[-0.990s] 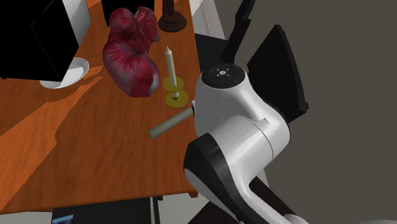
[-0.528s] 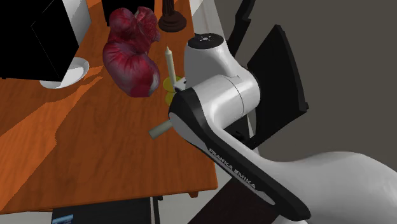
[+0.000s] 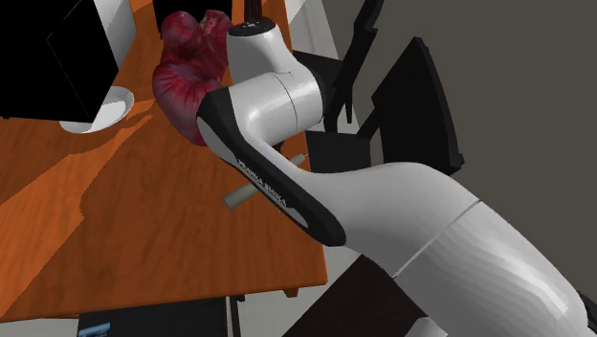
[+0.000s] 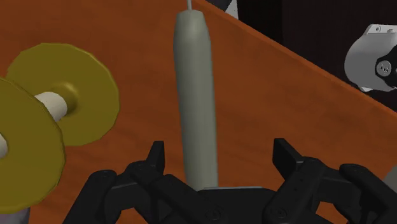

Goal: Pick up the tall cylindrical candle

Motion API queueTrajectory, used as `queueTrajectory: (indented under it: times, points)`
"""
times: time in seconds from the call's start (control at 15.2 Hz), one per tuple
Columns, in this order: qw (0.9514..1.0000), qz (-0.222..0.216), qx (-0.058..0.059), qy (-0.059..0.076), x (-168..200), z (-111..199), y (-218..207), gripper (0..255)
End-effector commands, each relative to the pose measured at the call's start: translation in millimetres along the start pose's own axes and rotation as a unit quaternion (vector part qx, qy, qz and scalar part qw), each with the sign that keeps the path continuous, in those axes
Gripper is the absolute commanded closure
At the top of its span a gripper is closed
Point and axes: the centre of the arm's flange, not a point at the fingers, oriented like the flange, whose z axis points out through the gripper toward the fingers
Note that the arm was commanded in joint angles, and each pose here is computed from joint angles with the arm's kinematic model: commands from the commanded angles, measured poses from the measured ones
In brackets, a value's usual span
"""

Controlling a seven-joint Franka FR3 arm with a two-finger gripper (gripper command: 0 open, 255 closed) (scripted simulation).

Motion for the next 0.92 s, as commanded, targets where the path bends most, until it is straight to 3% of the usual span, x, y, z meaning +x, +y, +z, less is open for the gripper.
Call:
queueTrajectory:
  times: [0.0,0.53,0.59,0.86]
  points:
    - [0.9994,-0.036,0.001,-0.001,6,6,11,0]
    - [0.9994,-0.036,0.001,-0.001,4,41,14,0]
    - [0.9994,-0.036,0.001,-0.001,4,40,15,255]
    - [0.9994,-0.036,0.001,-0.001,5,40,14,255]
